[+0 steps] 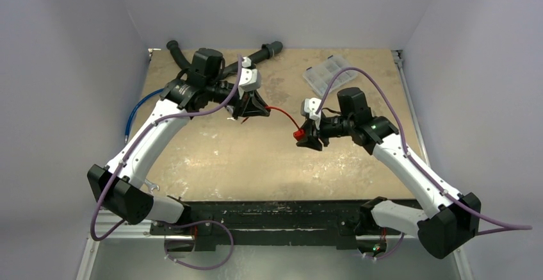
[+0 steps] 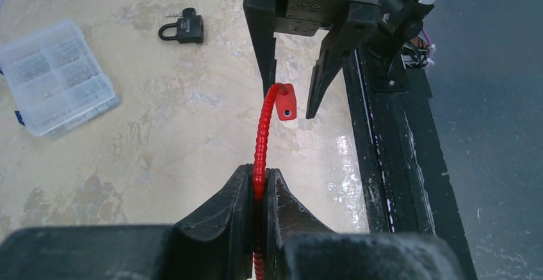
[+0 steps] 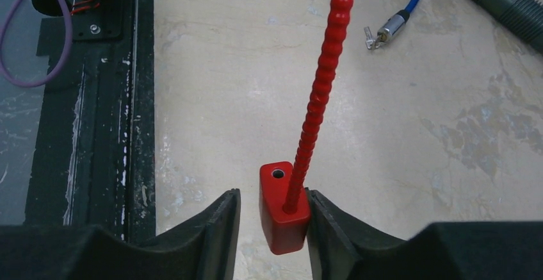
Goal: Lock with the key
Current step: Lock the lock.
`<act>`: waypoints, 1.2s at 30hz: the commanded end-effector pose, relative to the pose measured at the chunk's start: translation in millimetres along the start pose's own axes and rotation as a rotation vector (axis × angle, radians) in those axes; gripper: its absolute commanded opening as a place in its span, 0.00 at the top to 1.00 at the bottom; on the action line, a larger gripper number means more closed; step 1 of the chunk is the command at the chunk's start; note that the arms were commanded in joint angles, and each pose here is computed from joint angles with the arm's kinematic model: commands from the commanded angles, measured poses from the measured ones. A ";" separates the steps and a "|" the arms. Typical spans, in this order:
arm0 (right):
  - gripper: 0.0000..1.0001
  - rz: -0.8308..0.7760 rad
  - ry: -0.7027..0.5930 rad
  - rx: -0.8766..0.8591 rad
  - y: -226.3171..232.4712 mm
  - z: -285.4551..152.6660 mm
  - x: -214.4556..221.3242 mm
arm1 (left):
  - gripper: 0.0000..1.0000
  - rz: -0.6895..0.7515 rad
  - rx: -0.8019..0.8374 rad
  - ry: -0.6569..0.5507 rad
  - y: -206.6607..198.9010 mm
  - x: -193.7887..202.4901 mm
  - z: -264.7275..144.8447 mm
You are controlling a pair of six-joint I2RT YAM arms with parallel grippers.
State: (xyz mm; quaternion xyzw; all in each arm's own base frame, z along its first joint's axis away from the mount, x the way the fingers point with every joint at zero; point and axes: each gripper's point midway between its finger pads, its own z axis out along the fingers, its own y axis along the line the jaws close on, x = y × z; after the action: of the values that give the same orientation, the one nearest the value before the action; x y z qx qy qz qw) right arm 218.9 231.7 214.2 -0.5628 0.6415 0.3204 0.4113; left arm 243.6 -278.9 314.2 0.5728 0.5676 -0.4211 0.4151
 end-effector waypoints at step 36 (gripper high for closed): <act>1.00 0.177 0.061 0.170 -21.7 -5.2 9.3 | 0.39 0.121 -0.311 0.322 58.6 45.5 -45.3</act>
State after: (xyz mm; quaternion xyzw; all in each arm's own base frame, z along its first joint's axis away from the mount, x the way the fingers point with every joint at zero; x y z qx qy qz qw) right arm 235.5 220.7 206.1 -0.4721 0.7298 0.2918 0.3992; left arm 298.1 -234.0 280.1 0.5665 0.6611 -0.2470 0.4255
